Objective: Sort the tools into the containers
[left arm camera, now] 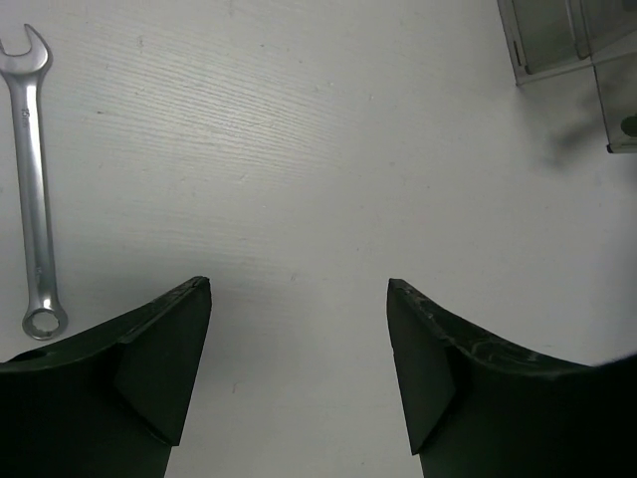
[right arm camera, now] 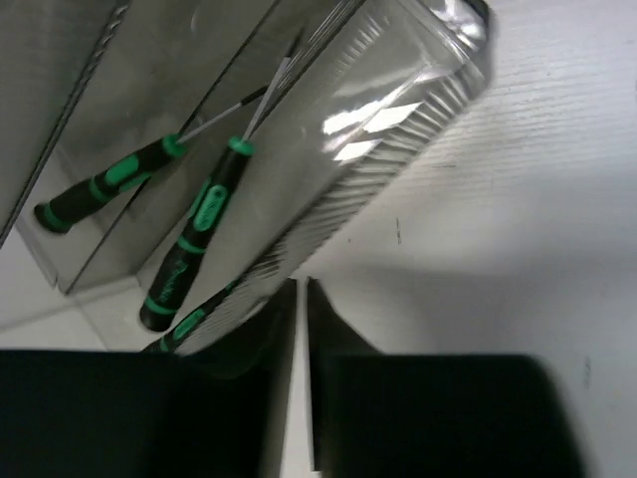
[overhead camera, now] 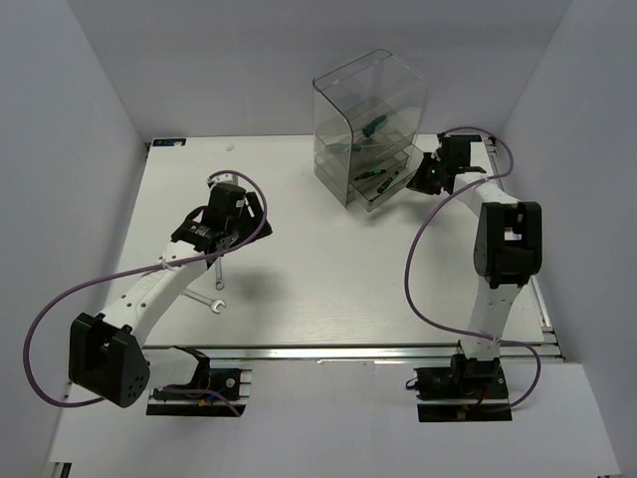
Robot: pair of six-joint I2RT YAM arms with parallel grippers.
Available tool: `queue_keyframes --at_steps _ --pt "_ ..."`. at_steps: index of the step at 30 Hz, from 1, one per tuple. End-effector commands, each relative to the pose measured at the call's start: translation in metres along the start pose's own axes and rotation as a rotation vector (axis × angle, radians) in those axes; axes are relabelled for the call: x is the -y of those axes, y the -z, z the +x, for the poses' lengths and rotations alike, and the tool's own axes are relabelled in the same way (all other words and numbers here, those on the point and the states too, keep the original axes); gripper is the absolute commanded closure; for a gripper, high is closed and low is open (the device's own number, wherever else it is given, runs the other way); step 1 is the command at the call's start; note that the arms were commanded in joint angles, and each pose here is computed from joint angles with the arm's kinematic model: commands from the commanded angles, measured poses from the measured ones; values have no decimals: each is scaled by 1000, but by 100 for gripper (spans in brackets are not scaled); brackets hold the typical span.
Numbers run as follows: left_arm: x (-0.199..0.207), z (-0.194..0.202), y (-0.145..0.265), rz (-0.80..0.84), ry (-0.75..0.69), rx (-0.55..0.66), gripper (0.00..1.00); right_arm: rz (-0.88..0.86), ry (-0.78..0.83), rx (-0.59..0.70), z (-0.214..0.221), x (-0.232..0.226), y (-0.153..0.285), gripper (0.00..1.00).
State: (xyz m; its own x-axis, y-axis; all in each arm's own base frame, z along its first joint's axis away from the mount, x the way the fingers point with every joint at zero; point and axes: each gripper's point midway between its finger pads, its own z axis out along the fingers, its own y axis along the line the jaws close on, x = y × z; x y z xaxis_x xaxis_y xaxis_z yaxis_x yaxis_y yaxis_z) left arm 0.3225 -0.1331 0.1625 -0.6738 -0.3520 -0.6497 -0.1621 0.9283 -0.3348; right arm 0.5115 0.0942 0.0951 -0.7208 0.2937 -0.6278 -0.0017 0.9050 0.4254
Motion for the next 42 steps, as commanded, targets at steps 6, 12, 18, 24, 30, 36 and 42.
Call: queue_keyframes --at_steps 6,12,18,24,30,36,42 --pt "11 -5 17 90 47 55 18 -162 -109 55 -33 -43 -20 57" --pt "14 -5 14 96 40 41 18 -265 -96 75 -41 -62 -38 37" --pt "19 -12 17 94 27 34 18 -300 -90 76 -38 -72 -57 28" --pt "16 -12 23 89 40 42 17 -321 -103 69 -36 -74 -59 34" --pt "14 -9 25 92 54 42 17 -366 -169 37 -19 -71 -61 51" --pt "14 -10 29 81 49 33 17 -406 -204 47 -19 -74 -68 56" --pt "15 -12 30 84 59 36 17 -409 -305 41 -15 -69 -77 60"
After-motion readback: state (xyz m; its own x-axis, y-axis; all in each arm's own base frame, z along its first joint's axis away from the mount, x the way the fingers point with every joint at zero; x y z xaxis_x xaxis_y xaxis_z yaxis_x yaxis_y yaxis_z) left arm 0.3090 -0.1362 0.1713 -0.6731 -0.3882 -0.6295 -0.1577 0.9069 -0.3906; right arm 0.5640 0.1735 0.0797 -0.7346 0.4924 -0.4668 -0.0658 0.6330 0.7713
